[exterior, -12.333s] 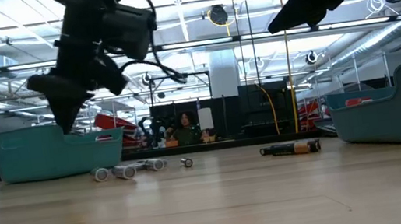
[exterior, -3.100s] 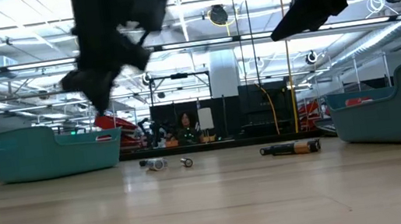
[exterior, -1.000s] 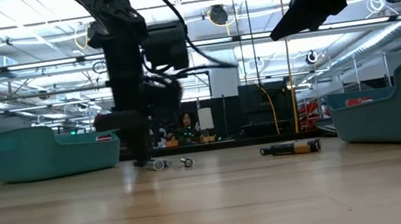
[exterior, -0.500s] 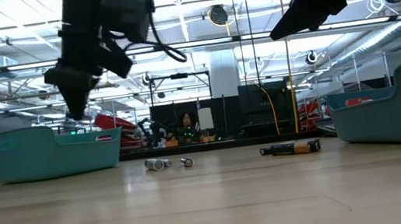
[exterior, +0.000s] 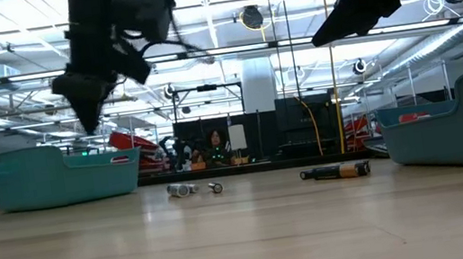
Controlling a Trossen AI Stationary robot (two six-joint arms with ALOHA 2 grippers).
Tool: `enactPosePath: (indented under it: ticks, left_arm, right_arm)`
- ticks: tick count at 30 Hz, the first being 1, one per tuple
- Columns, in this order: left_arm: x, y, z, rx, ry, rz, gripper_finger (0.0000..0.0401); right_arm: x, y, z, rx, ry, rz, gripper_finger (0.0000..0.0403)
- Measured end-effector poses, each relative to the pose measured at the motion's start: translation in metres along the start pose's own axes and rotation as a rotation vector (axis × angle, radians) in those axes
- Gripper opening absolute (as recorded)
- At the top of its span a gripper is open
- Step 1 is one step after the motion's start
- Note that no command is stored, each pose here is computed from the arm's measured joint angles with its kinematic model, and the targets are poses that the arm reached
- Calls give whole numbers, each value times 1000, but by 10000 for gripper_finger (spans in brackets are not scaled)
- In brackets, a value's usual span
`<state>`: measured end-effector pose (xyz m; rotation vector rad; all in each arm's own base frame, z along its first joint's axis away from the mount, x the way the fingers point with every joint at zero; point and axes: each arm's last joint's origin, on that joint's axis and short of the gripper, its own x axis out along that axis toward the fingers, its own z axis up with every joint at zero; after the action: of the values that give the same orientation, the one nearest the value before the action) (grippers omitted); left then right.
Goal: Sort batteries
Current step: Put the black battery into the blue bin
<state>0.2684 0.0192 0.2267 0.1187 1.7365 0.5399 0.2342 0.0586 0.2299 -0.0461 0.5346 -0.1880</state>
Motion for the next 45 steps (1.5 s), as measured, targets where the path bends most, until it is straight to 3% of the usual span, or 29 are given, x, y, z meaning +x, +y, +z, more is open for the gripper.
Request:
enactPosePath:
  ticks: [6,12,18,23,29,36,45]
  left_arm:
    - [-14,-30,24,56,-321,-135,125]
    - [-26,-70,30,144,-618,-61,125]
    - [-11,-100,24,219,-777,-21,125]
    - [5,-101,12,240,-827,-87,125]
    - [11,-93,-5,148,-1039,-149,125]
    - [15,-86,-16,50,-1205,-127,125]
    - [14,-86,-16,51,-1225,-121,125]
  right_arm:
    - [1,4,-5,21,53,85,6]
    - [12,8,-11,57,104,-9,27]
    - [39,26,7,55,270,-33,75]
    - [67,46,19,-12,472,-36,90]
    - [93,63,19,-77,595,-4,76]
    - [114,47,-1,-44,689,-60,78]
    - [130,35,-9,1,732,-55,114]
